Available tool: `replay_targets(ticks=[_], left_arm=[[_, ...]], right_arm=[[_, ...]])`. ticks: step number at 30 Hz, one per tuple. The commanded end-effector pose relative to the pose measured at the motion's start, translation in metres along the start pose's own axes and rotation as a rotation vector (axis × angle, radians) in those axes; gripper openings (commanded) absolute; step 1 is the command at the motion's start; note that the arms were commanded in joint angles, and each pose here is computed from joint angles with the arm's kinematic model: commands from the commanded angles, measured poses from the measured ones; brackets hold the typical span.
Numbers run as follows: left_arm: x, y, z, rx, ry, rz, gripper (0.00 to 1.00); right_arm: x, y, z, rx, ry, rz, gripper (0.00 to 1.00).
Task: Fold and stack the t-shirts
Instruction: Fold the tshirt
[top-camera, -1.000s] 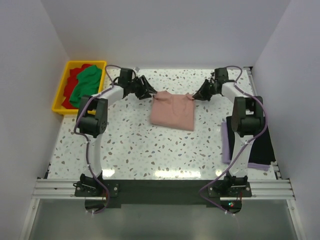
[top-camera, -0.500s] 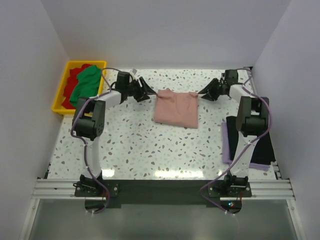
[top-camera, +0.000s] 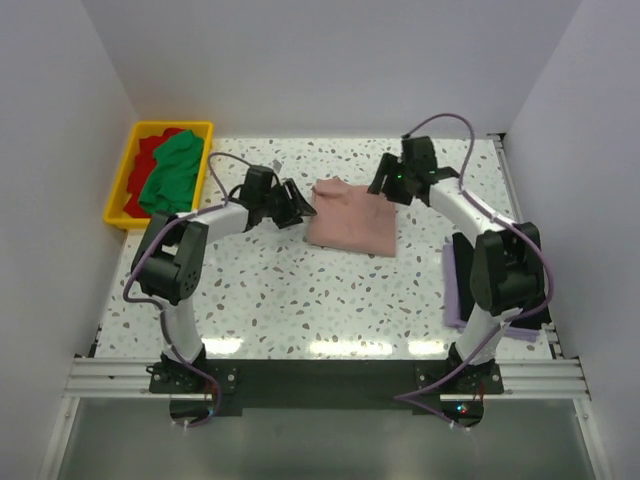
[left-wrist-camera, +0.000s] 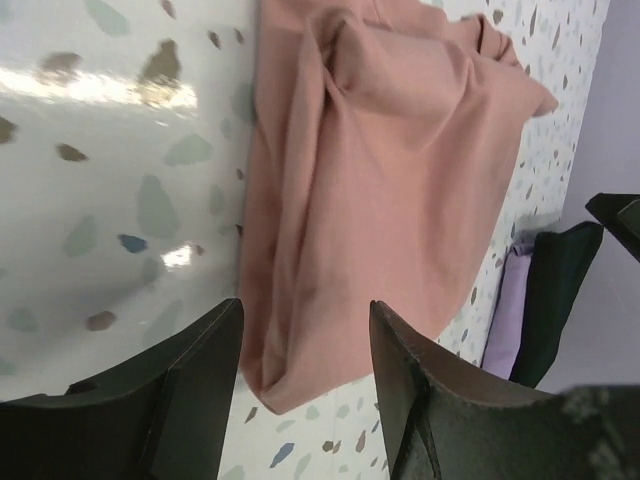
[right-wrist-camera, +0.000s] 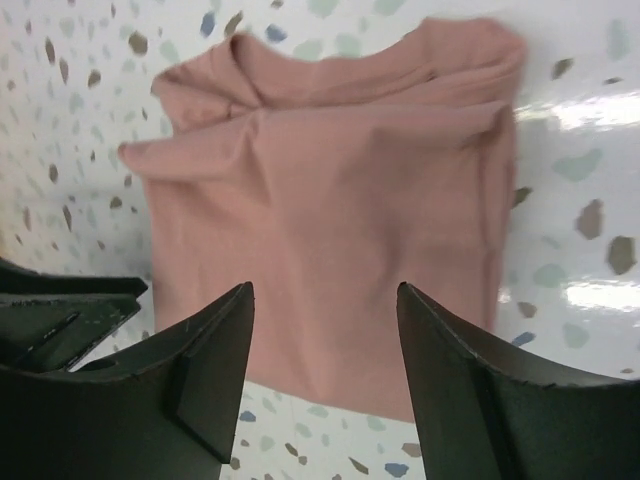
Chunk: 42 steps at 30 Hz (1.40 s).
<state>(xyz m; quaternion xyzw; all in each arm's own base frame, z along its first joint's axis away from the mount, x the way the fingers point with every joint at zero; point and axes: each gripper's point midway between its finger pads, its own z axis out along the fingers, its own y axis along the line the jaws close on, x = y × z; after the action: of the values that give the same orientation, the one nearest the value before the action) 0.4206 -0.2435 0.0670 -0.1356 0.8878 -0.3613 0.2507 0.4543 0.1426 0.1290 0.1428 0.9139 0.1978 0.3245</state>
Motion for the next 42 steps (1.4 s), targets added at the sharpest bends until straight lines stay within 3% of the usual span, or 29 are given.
replay_targets(ticks=[1, 7, 14, 20, 25, 29, 33, 37, 42], left_arm=[[0.013, -0.015, 0.007, 0.007, -0.01, 0.056, 0.58], [0.036, -0.018, 0.011, 0.002, 0.01, 0.059, 0.54], [0.07, -0.027, 0.005, 0.018, 0.073, 0.037, 0.25], [0.099, -0.028, -0.026, 0.047, 0.101, -0.022, 0.17], [0.131, -0.034, -0.062, 0.072, 0.125, -0.015, 0.17], [0.142, -0.031, -0.085, 0.048, 0.116, 0.014, 0.36], [0.111, -0.025, -0.095, -0.068, 0.019, 0.104, 0.46], [0.08, -0.033, -0.086, -0.095, -0.027, 0.148, 0.44], [0.052, -0.035, -0.059, -0.138, -0.036, 0.172, 0.4]], right_arm=[[0.034, -0.005, 0.006, 0.17, 0.009, -0.19, 0.63], [0.07, -0.002, 0.034, 0.242, 0.075, -0.317, 0.64], [0.11, -0.01, 0.04, 0.267, 0.176, -0.386, 0.64], [0.149, -0.01, 0.01, 0.229, 0.245, -0.428, 0.64], [0.192, -0.019, -0.028, 0.185, 0.298, -0.446, 0.64], [0.198, -0.009, -0.051, 0.091, 0.278, -0.448, 0.67], [0.17, 0.015, -0.068, 0.034, 0.192, -0.436, 0.7], [0.13, 0.024, -0.076, 0.079, 0.084, -0.405, 0.69], [0.074, 0.001, -0.068, 0.129, 0.027, -0.27, 0.67]])
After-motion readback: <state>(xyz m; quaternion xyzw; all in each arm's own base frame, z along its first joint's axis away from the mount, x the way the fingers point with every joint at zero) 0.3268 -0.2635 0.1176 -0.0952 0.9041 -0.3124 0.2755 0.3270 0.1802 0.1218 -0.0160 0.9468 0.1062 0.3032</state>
